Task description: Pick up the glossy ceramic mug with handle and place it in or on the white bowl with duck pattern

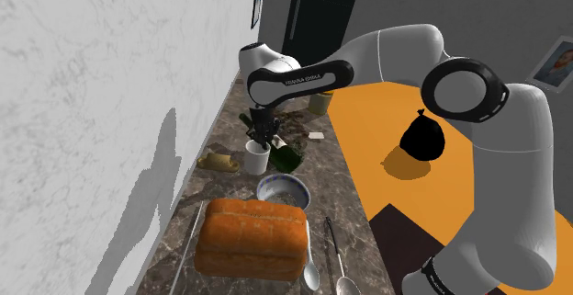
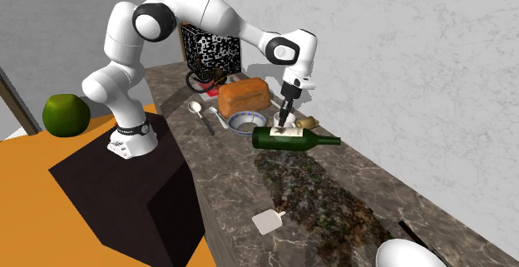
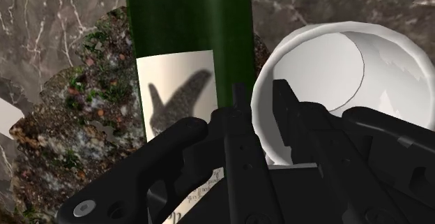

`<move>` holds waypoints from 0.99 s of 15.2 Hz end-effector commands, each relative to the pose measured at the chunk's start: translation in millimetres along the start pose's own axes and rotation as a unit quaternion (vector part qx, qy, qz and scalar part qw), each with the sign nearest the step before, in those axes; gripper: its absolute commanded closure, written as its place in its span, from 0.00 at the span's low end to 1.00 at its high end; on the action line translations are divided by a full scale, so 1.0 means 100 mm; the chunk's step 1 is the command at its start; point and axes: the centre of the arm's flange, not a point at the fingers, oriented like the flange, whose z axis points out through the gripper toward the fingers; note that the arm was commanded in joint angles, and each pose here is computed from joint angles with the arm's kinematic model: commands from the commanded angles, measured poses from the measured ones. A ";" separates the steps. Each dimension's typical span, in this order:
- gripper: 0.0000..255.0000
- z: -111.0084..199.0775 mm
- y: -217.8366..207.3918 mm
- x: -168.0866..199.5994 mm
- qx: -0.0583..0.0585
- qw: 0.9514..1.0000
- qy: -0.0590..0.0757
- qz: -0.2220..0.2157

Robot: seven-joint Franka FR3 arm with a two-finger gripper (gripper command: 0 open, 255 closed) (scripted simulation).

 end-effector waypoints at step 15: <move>1.00 -0.56 0.18 -0.11 -0.003 1.000 -0.008 0.001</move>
